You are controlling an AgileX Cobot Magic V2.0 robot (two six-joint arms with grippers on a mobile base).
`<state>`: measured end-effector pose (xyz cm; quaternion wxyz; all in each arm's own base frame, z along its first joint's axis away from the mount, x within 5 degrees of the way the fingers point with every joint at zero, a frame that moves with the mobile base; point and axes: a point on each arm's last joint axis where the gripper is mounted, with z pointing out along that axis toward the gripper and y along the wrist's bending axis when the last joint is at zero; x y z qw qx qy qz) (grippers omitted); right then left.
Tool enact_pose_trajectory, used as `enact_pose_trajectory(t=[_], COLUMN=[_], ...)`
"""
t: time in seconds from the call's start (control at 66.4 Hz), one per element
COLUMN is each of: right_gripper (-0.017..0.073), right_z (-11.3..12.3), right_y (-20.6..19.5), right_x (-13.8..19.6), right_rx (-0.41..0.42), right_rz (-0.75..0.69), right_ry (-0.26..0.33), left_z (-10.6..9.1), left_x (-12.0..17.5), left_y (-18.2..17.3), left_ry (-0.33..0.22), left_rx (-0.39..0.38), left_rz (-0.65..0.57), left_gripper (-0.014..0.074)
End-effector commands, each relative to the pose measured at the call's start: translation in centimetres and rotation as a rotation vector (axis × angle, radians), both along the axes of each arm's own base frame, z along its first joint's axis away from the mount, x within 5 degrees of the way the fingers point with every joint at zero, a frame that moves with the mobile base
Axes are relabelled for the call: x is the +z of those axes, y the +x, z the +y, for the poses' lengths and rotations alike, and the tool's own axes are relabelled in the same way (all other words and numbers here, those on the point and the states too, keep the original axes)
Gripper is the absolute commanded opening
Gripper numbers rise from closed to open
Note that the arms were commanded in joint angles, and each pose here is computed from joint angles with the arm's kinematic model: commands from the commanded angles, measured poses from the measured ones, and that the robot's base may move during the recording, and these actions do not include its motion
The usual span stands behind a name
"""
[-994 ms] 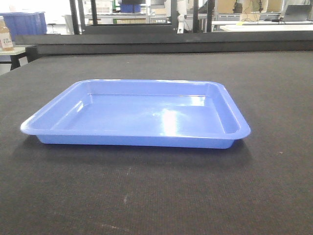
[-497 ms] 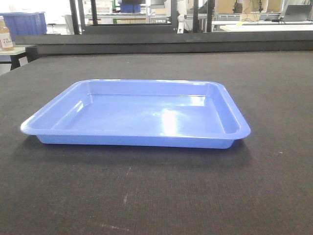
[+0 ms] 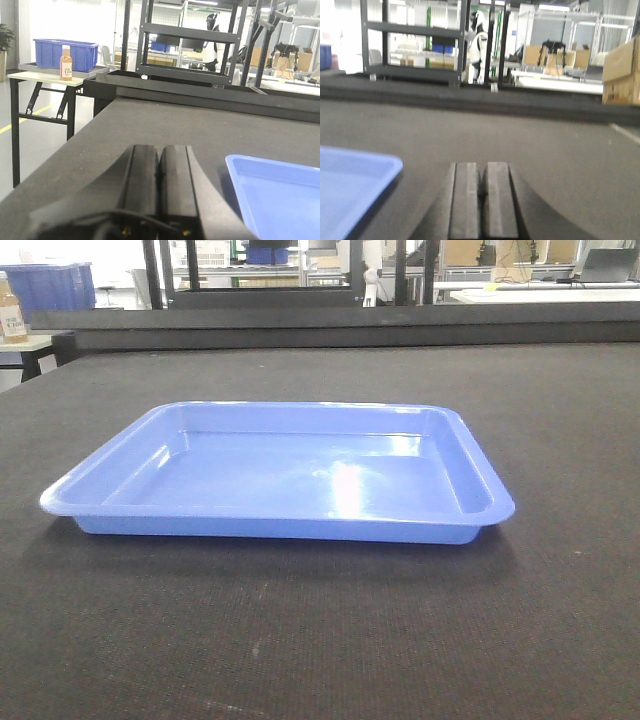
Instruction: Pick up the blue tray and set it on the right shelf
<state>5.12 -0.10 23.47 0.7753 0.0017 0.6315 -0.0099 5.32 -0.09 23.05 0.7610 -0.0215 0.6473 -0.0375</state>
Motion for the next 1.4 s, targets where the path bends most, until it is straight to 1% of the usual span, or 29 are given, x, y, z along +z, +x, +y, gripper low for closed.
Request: enact_pose_trajectory(t=[0.0, 0.06, 0.105, 0.166, 0.226, 0.301, 0.346, 0.376, 0.407, 0.467, 0.497, 0.572, 0.602, 0.632, 0.647, 0.723, 0.783, 0.858, 0.918, 0.949, 1.009, 1.054, 1.129, 1.22, 1.235, 1.295, 1.34, 1.355, 1.385], right_gripper=[0.0057, 0.0057, 0.0065, 0.0125, 0.0251, 0.0437, 0.0537, 0.0611, 0.0648, 0.0626, 0.0619, 0.062, 0.062, 0.062, 0.062, 0.062, 0.062, 0.062, 0.062, 0.062, 0.062, 0.062, 0.0615, 0.0587, 0.0584, 0.0574, 0.0574, 0.0574, 0.0574], right_z=[0.0, 0.1, 0.2, 0.2, 0.2, 0.2, 0.2, 0.2, 0.2, 0.4, 0.5, 1.3, 1.7, 2.1, 2.5, 3.9, 5.4, 7.4, 9.0, 9.7, 10.9, 11.5, 12.2, 12.4, 12.5, 12.5, 12.8, 12.9, 13.1], right_y=[-1.7, -2.2, -2.2, -2.0, -1.5, -0.2, 0.6, 1.3, 1.8, 2.8, 3.2, 4.4, 4.9, 5.7, 6.4, 8.4, 10.4, 13.0, 15.4, 16.7, 18.8, 20.3, 23.0, 25.6, 26.1, 27.3, 28.2, 28.5, 28.9], right_x=[5.0, 6.9, 8.1, 9.3, 10.3, 10.9, 11.0, 11.2, 11.3, 11.9, 12.3, 14.0, 14.5, 15.1, 15.3, 16.6, 17.2, 17.5, 17.4, 17.1, 16.8, 16.3, 14.9, 13.6, 13.2, 12.3, 11.4, 11.2, 10.5], right_rx=[-0.001, 0.01, 0.018, 0.024, 0.025, 0.025, 0.025, 0.026, 0.027, 0.052, 0.07, 0.148, 0.183, 0.22, 0.243, 0.325, 0.392, 0.455, 0.483, 0.487, 0.499, 0.492, 0.433, 0.295, 0.266, 0.187, 0.167, 0.165, 0.164], right_rz=[-0.178, -0.148, -0.109, -0.07, -0.051, -0.005, 0.031, 0.061, 0.079, 0.121, 0.139, 0.201, 0.233, 0.278, 0.324, 0.427, 0.537, 0.663, 0.753, 0.798, 0.862, 0.906, 1.018, 1.122, 1.146, 1.196, 1.224, 1.231, 1.246], right_ry=[0.005, 0.002, 0.0, -0.001, -0.001, 0.0, 0.0, 0.002, 0.003, 0.018, 0.029, 0.071, 0.079, 0.08, 0.077, 0.053, 0.029, 0.004, 0.008, 0.014, 0.007, 0.005, 0.038, 0.069, 0.084, 0.097, 0.119, 0.12, 0.12], left_z=[0.0, 0.0, 0.1, 0.1, 0.1, -0.1, -0.2, -0.4, -0.6, -1.1, -1.3, -2.3, -2.8, -3.4, -3.8, -5.2, -6.3, -7.3, -8.3, -8.6, -9.4, -10.0, -10.9, -12.0, -12.1, -12.6, -13.0, -13.0, -13.1], left_x=[5.5, 7.9, 9.6, 11.1, 12.3, 12.8, 13.0, 13.1, 13.4, 13.9, 14.2, 15.2, 15.4, 15.7, 15.7, 16.1, 16.1, 15.6, 15.1, 14.8, 14.5, 13.9, 13.0, 11.9, 11.8, 11.4, 11.0, 10.7, 10.5], left_y=[-0.8, -0.9, -1.0, -0.7, -0.2, 0.9, 1.5, 1.9, 2.2, 3.0, 3.3, 4.4, 4.9, 5.6, 6.3, 8.2, 10.1, 12.6, 15.2, 16.0, 18.1, 19.6, 21.9, 24.6, 24.9, 26.2, 27.1, 27.6, 28.0], left_ry=[0.047, 0.053, 0.052, 0.051, 0.05, 0.023, 0.002, -0.002, -0.005, 0.004, 0.021, 0.118, 0.142, 0.154, 0.163, 0.186, 0.204, 0.229, 0.255, 0.255, 0.25, 0.258, 0.268, 0.25, 0.254, 0.25, 0.228, 0.218, 0.214], left_rx=[0.011, 0.013, 0.01, 0.007, 0.002, -0.017, -0.037, -0.055, -0.077, -0.122, -0.144, -0.223, -0.257, -0.287, -0.304, -0.353, -0.371, -0.369, -0.356, -0.347, -0.331, -0.323, -0.312, -0.282, -0.279, -0.271, -0.254, -0.245, -0.24], left_rz=[-0.117, -0.093, -0.068, -0.012, 0.043, 0.133, 0.174, 0.192, 0.203, 0.225, 0.245, 0.314, 0.342, 0.377, 0.407, 0.467, 0.538, 0.653, 0.758, 0.809, 0.894, 0.957, 1.047, 1.135, 1.145, 1.177, 1.2, 1.211, 1.219], left_gripper=[-0.0047, -0.0034, 0.0, 0.0085, 0.0188, 0.0319, 0.0376, 0.0405, 0.0424, 0.0431, 0.0431, 0.0431, 0.0431, 0.0431, 0.0431, 0.0431, 0.0431, 0.0431, 0.0431, 0.0431, 0.0431, 0.0431, 0.0431, 0.0431, 0.0431, 0.0431, 0.0431, 0.0431, 0.0431])
